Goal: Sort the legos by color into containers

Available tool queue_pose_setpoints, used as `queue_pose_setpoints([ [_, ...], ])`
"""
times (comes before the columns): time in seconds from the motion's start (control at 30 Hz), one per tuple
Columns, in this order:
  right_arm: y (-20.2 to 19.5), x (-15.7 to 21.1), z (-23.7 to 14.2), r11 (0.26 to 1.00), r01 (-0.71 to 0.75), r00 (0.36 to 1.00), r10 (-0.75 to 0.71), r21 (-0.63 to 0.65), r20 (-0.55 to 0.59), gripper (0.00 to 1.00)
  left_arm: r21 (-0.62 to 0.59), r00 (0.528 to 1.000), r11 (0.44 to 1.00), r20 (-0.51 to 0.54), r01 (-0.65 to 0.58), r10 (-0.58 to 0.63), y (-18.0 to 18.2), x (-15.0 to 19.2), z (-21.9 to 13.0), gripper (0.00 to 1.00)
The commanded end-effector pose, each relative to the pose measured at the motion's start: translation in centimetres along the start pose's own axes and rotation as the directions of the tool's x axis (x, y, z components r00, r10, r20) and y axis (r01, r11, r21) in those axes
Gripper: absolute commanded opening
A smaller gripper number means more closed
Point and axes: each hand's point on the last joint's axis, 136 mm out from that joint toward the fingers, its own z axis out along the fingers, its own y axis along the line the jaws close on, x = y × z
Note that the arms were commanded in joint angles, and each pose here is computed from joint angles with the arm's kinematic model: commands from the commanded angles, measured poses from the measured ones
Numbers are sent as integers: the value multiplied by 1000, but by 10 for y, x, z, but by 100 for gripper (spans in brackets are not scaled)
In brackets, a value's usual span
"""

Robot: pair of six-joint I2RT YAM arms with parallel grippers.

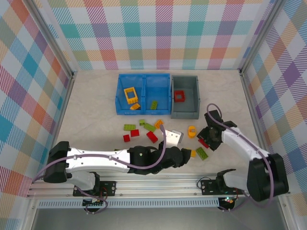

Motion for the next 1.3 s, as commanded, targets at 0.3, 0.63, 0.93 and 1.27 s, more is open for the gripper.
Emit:
queue_pose_setpoints([
  [0.3, 156, -77, -54, 891, 454, 876, -442, -21, 195, 56, -304, 958, 950, 241, -74, 152, 18, -90, -41, 73],
  [0.63, 192, -110, 16, 874, 483, 869, -486, 53, 97, 56, -286, 963, 956, 232, -70, 140, 16, -88, -40, 73],
  [0.93, 192, -106, 55, 864, 496, 866, -499, 83, 24, 68, -282, 966, 957, 223, -67, 133, 18, -83, -40, 73],
  [1.27, 212, -101, 17, 869, 496, 865, -495, 9, 81, 78, -288, 968, 956, 216, -61, 127, 23, -77, -37, 72],
])
